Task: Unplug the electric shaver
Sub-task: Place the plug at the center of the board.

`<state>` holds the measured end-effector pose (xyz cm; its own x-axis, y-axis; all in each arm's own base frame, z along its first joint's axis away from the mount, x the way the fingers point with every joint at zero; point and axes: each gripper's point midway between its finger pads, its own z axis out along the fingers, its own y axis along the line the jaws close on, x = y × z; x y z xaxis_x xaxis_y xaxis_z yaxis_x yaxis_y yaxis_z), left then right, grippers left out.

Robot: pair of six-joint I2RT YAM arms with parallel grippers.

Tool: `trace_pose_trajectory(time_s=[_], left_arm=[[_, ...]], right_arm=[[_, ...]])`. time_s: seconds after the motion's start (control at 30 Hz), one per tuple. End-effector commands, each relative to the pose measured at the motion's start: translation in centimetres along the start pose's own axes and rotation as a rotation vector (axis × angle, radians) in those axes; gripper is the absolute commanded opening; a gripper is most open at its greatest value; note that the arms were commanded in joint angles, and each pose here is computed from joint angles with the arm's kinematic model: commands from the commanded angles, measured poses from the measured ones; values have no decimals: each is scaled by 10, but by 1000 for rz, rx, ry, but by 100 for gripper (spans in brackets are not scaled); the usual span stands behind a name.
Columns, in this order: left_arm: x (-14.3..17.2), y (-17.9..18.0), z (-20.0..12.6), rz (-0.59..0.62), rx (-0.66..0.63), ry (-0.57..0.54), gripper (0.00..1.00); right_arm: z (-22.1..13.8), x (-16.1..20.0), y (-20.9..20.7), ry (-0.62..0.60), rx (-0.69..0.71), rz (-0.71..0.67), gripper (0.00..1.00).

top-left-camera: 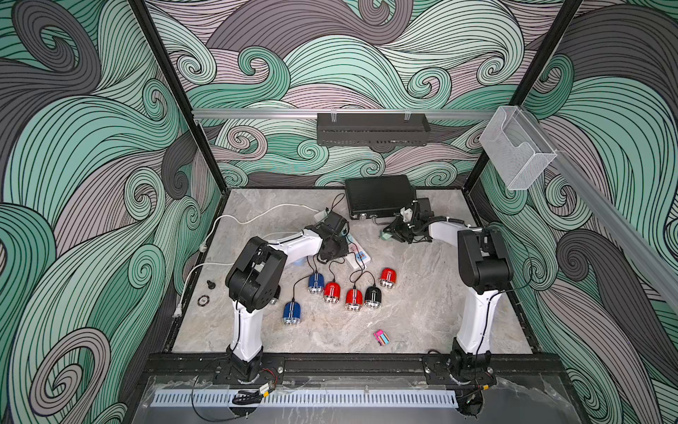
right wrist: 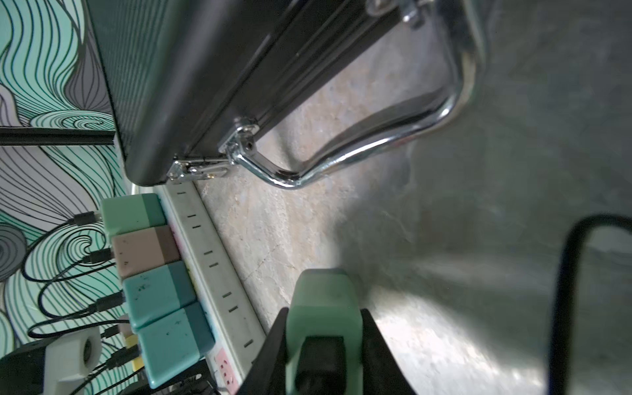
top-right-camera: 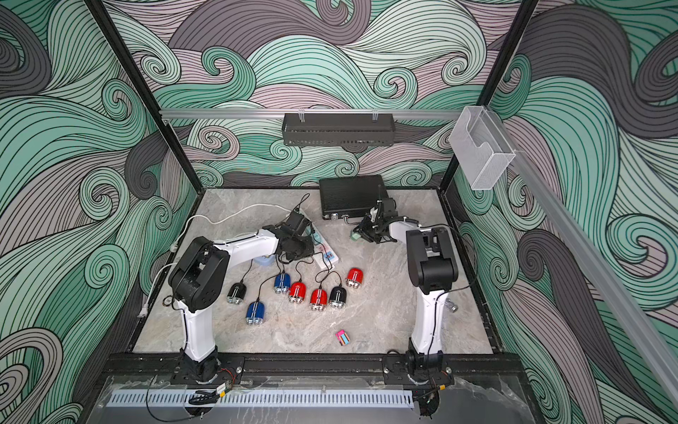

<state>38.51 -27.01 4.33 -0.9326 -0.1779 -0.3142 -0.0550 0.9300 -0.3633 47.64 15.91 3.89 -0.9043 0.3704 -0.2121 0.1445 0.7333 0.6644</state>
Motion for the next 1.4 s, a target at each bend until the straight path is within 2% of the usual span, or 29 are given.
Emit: trace_pose_trajectory(time_s=[0.0,0.53,0.9,1.37], left_arm=[[-2,-7,-7,25,-4,3,33],[-10,-17,-20,46,23,-20,34],[-22,-28,-43,66,45,-58,34],[-12,-30,-65,106,31,-72,36]], right_arm=[[14,20,-17,74,43,61,24],[15,32,-38,109,112,86,31],[12,37,-43,120,121,82,35],[6,37,-51,115,152,82,40]])
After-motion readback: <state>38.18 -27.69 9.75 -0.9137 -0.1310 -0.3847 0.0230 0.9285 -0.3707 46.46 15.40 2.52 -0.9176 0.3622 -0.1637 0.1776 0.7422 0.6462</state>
